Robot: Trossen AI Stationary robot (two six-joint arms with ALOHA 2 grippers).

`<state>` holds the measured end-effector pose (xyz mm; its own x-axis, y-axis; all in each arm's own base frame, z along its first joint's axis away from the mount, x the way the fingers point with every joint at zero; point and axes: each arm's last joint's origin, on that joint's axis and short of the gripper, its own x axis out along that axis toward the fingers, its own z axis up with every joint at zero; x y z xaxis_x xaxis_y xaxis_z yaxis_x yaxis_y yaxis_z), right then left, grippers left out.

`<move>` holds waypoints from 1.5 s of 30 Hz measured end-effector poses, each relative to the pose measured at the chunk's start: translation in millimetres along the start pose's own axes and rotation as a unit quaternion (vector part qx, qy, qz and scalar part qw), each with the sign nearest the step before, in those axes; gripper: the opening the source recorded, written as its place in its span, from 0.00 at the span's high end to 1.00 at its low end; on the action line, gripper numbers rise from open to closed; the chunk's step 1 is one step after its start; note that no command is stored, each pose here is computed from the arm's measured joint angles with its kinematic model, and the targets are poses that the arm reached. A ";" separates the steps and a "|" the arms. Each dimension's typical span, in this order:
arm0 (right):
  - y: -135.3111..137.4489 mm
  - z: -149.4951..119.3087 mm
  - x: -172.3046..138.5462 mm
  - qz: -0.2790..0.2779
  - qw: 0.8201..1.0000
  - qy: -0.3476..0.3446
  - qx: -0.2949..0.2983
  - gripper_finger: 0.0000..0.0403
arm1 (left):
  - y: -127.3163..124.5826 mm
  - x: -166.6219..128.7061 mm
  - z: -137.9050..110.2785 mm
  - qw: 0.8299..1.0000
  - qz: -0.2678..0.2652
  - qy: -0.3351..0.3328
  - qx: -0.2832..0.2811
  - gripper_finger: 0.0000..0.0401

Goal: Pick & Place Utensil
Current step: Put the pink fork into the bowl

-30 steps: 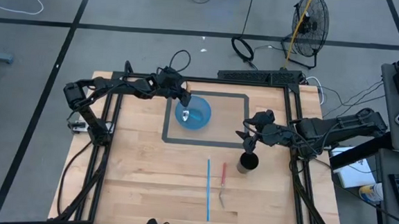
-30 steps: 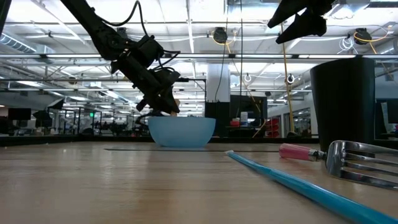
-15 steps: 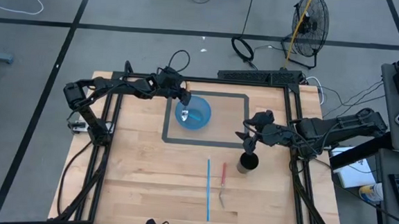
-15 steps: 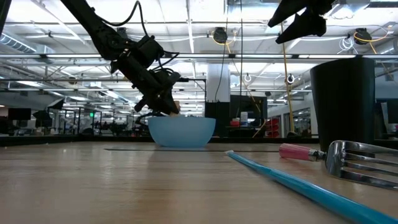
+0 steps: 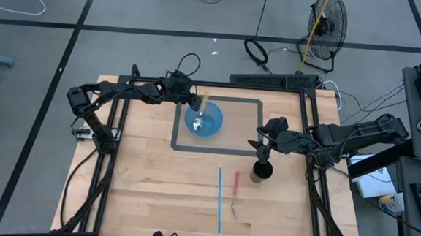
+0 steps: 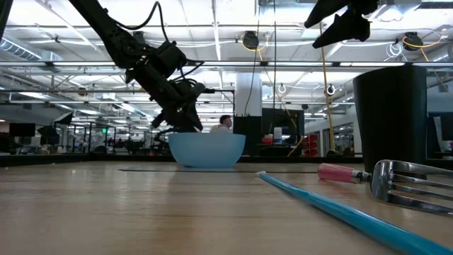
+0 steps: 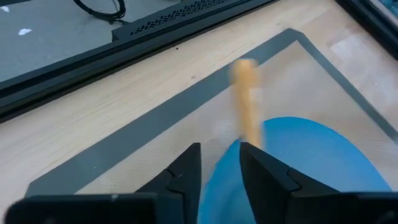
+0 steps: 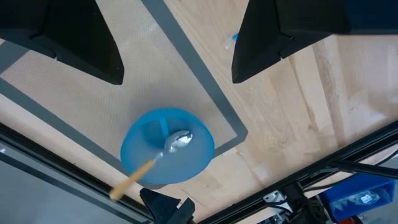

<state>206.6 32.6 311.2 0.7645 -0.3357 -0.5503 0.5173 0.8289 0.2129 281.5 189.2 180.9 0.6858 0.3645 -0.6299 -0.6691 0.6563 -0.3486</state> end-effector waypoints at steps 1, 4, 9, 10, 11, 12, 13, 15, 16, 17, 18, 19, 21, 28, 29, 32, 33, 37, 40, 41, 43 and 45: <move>0.0 0.0 0.0 0.000 1.000 0.000 0.000 0.27 | 0.2 0.0 -0.3 1.000 0.001 0.001 -0.001 0.70; 0.0 0.0 0.0 0.000 1.000 0.000 0.000 0.27 | 0.4 0.0 -0.8 1.000 0.003 0.004 -0.002 0.65; 0.0 -0.1 0.0 0.001 1.000 0.001 -0.001 0.27 | 0.5 0.0 -1.5 1.000 0.003 0.007 -0.001 0.60; 0.0 -0.1 0.0 0.001 1.000 0.001 -0.001 0.27 | 0.6 0.0 -1.5 1.000 0.004 0.007 0.000 0.59; 0.1 0.0 0.0 0.001 1.000 0.001 -0.001 0.27 | 0.5 0.0 -1.5 1.000 0.003 0.008 0.002 0.58; 0.0 -0.1 0.0 0.001 1.000 0.001 -0.001 0.27 | 0.3 -0.2 -1.4 1.000 -0.001 0.009 0.004 0.58; 0.1 0.0 0.0 0.001 1.000 0.001 -0.001 0.27 | -0.5 -1.3 -0.8 1.000 -0.009 0.009 0.004 0.58; 0.2 -0.1 0.0 0.003 1.000 0.002 -0.001 0.27 | -2.4 -5.0 2.8 0.999 -0.033 0.004 0.004 0.58; 0.8 0.0 0.0 0.010 1.000 0.005 -0.002 0.27 | -4.7 -7.3 5.9 0.999 -0.051 -0.004 0.006 0.58; 1.5 0.3 0.0 0.017 1.000 0.006 -0.004 0.27 | -7.4 -10.6 9.1 0.997 -0.073 -0.010 0.009 0.59; 2.4 0.7 -0.1 0.027 1.000 0.008 -0.008 0.27 | -9.1 -14.8 12.2 0.995 -0.095 -0.014 0.010 0.59; 3.7 1.3 -0.2 0.039 0.999 0.009 -0.013 0.27 | -11.7 -19.7 15.8 0.992 -0.120 -0.020 0.012 0.60; 7.1 2.8 -0.9 0.064 0.998 0.007 -0.021 0.27 | -18.5 -31.0 22.8 0.985 -0.170 -0.033 0.016 0.63; 19.9 -0.7 -7.5 0.132 0.989 0.013 -0.061 0.27 | -53.0 -79.5 30.0 0.947 -0.311 -0.040 0.065 0.72; 21.6 -2.2 -8.7 0.142 0.988 0.019 -0.065 0.27 | -59.2 -86.6 28.6 0.942 -0.323 -0.041 0.078 0.73; 26.7 -6.4 -12.8 0.159 0.984 0.026 -0.071 0.27 | -78.6 -107.5 24.7 0.926 -0.355 -0.056 0.117 0.76; 28.2 -7.7 -14.0 0.163 0.984 0.028 -0.072 0.27 | -84.5 -113.7 22.6 0.921 -0.365 -0.058 0.127 0.77; 29.7 -11.5 -18.0 0.167 0.983 0.038 -0.066 0.27 | -107.0 -130.9 11.2 0.901 -0.402 -0.053 0.153 0.79; 23.2 -14.7 -22.7 0.138 0.988 0.046 -0.059 0.27 | -123.9 -135.8 -2.0 0.896 -0.415 -0.031 0.153 0.81; 19.9 -15.2 -25.4 0.124 0.990 0.044 -0.056 0.27 | -130.0 -137.1 -7.2 0.897 -0.415 -0.025 0.153 0.81; 13.6 -14.5 -32.5 0.105 0.993 0.032 -0.048 0.27 | -141.7 -139.1 -18.5 0.897 -0.412 -0.013 0.158 0.81; 7.9 -12.5 -40.8 0.096 0.994 0.013 -0.042 0.27 | -153.0 -137.7 -29.5 0.900 -0.404 -0.007 0.164 0.80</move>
<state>174.7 58.4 325.2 0.8347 -0.1573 -0.5278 0.3288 0.9112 0.2484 281.0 19.1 300.5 0.9151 -0.3137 -0.2534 0.1697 0.8696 -0.4637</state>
